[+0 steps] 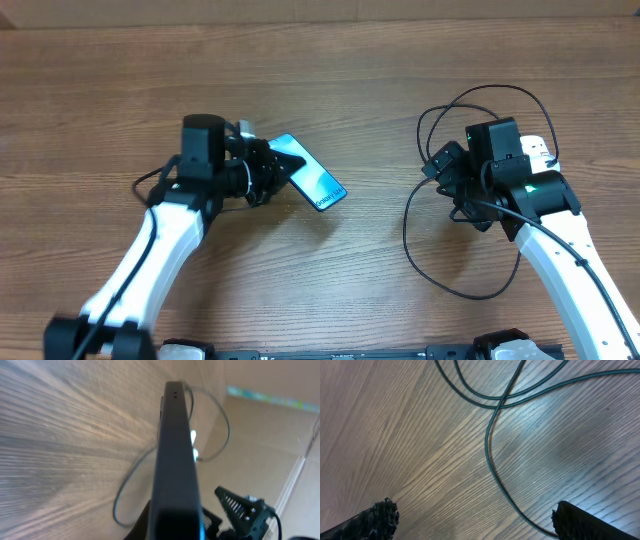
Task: Plug charger to phone and switch on socket
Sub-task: 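Pull the left gripper back holding the phone upright, screen facing right, then lower the right gripper onto the black cable and grasp its USB-C plug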
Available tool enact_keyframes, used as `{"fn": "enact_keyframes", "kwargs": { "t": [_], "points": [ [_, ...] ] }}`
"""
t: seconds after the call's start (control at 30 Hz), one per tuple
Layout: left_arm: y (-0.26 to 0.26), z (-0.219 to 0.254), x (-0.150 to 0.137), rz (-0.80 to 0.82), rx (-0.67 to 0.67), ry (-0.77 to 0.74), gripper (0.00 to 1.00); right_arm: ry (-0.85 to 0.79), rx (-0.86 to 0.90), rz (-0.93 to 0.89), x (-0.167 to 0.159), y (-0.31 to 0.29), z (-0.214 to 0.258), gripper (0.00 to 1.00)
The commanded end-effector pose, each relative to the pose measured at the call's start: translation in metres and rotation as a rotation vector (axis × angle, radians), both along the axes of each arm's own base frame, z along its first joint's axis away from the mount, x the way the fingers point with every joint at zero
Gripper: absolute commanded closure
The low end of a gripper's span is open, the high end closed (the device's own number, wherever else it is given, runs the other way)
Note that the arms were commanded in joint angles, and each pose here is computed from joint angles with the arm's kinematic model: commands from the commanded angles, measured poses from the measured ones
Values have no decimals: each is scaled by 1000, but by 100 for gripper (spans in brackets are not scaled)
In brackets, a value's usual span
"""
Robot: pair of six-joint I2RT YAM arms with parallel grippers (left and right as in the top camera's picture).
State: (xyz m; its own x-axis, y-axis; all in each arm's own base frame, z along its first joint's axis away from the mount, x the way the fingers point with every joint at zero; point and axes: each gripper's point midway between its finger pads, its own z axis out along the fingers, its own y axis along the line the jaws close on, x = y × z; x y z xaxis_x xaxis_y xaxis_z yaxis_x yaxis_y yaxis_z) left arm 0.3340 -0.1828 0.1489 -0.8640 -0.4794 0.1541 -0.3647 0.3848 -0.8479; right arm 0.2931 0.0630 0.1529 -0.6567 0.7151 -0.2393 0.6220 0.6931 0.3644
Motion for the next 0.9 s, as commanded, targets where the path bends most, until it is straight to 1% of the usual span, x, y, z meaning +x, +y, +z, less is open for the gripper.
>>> {"fn": "enact_keyframes", "kwargs": {
  "t": [0.0, 0.13, 0.23, 0.43, 0.67, 0.87],
  "points": [
    [-28, 2, -15, -199, -235, 88, 96, -46, 28, 19, 6, 6, 13, 0],
    [-38, -5, -23, -297, -374, 187, 96, -57, 31, 19, 9, 6, 15, 0],
    [-41, -9, -29, -333, -424, 243, 96, -69, 33, 19, 11, 7, 16, 0],
    [-41, -8, -30, -342, -435, 249, 96, -69, 32, 19, 11, 7, 16, 0],
    [-41, 4, -40, -402, -496, 261, 96, -76, 34, 20, 13, 7, 17, 0],
    [-41, 4, -40, -401, -496, 261, 96, -76, 34, 20, 13, 7, 17, 0]
  ]
}}
